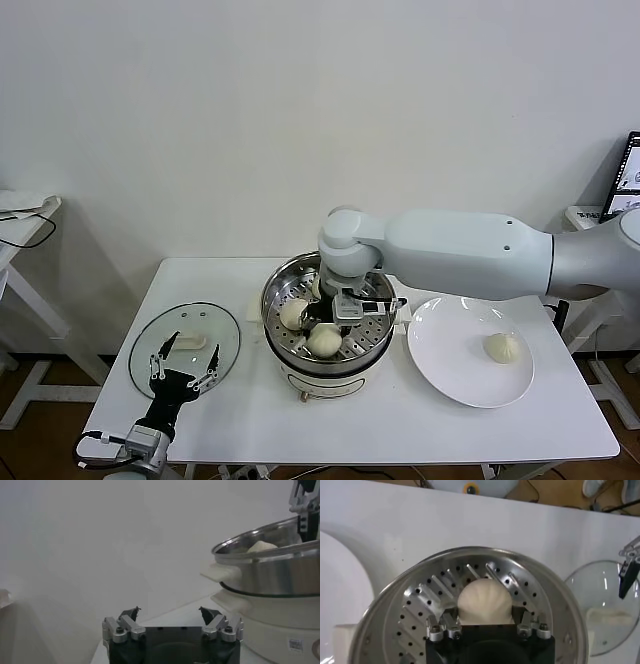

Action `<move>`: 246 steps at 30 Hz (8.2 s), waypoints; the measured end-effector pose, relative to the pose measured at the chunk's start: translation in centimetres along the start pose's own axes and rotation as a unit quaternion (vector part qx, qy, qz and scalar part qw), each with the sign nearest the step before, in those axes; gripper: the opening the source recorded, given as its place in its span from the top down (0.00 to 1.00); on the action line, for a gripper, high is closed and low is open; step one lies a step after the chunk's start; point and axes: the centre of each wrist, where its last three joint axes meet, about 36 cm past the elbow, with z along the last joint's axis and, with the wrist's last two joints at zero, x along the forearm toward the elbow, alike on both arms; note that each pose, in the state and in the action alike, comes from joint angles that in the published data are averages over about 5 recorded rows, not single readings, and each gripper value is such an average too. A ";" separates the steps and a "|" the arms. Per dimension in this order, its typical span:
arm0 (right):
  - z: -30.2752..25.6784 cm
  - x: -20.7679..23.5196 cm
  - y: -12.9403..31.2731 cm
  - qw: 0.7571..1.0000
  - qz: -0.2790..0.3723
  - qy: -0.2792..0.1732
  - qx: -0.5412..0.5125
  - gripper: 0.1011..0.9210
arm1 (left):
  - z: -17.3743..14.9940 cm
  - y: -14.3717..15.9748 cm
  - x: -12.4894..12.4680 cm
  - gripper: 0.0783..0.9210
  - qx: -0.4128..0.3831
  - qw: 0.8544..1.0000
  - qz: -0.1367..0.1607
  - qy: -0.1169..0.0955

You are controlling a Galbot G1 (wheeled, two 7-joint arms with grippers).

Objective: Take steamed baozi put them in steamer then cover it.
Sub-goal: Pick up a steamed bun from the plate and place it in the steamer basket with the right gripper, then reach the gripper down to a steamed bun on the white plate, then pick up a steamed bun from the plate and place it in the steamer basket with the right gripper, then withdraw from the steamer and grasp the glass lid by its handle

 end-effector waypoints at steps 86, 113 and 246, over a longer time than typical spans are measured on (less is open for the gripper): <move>1.1 -7.7 43.8 0.679 -0.059 0.073 -0.728 0.12 | -1.1 -1.3 0.5 0.12 -0.004 1.000 0.008 -0.007; 0.9 -8.2 43.2 0.685 -0.059 0.072 -0.723 0.32 | -1.3 -1.4 0.5 0.12 -0.001 1.000 0.007 -0.004; -13.0 -3.4 32.0 0.251 0.714 -0.039 -0.653 0.12 | -2.4 1.2 -2.3 0.12 0.067 0.995 -0.024 -0.077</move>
